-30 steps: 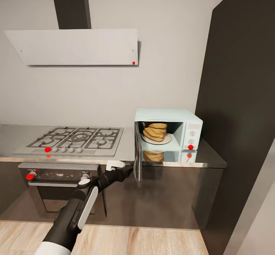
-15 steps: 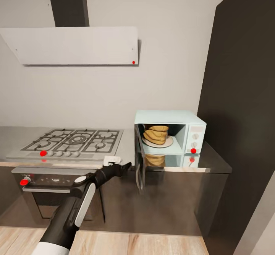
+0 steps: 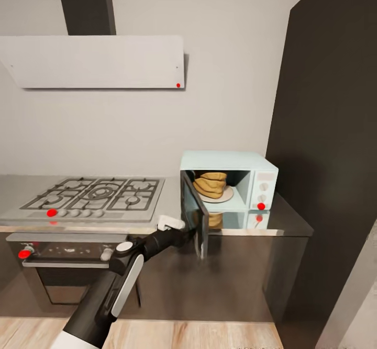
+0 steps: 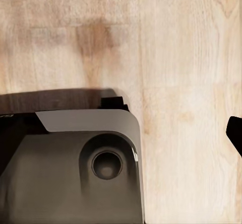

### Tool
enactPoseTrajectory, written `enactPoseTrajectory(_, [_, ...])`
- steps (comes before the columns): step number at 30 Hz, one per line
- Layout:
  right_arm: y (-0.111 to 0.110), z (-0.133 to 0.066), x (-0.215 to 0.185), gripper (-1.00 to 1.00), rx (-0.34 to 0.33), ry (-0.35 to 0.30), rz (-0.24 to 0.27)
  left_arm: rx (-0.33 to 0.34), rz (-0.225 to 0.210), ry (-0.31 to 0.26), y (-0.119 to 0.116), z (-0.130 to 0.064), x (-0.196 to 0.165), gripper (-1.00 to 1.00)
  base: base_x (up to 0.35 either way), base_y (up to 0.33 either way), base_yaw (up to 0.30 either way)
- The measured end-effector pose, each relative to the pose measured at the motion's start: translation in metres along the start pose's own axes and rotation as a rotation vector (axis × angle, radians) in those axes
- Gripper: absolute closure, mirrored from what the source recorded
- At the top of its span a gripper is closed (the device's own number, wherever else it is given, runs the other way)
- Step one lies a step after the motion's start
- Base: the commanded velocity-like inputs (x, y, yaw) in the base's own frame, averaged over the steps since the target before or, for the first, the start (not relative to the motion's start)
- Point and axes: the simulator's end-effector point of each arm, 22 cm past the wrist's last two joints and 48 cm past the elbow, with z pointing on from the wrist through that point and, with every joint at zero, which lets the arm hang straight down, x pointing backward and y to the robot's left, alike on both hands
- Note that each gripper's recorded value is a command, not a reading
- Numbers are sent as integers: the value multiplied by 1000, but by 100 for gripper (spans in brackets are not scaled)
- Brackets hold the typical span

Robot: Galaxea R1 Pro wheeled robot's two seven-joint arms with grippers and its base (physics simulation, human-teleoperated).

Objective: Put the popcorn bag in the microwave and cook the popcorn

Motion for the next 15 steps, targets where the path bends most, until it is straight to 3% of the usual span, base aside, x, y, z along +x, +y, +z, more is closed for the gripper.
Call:
enactPoseTrajectory(7, [0, 0, 0, -100, 0, 0, 0, -6, 4, -3, 1, 0, -1, -100, 0, 0, -163])
enactPoseTrajectory(11, [0, 0, 0, -100, 0, 0, 0, -19, 13, -32, 4, 0, -8, -100, 0, 0, -158])
enactPoseTrajectory(15, [0, 0, 0, -100, 0, 0, 0, -91, 8, -45, 19, -1, -10, -100, 0, 0, -154])
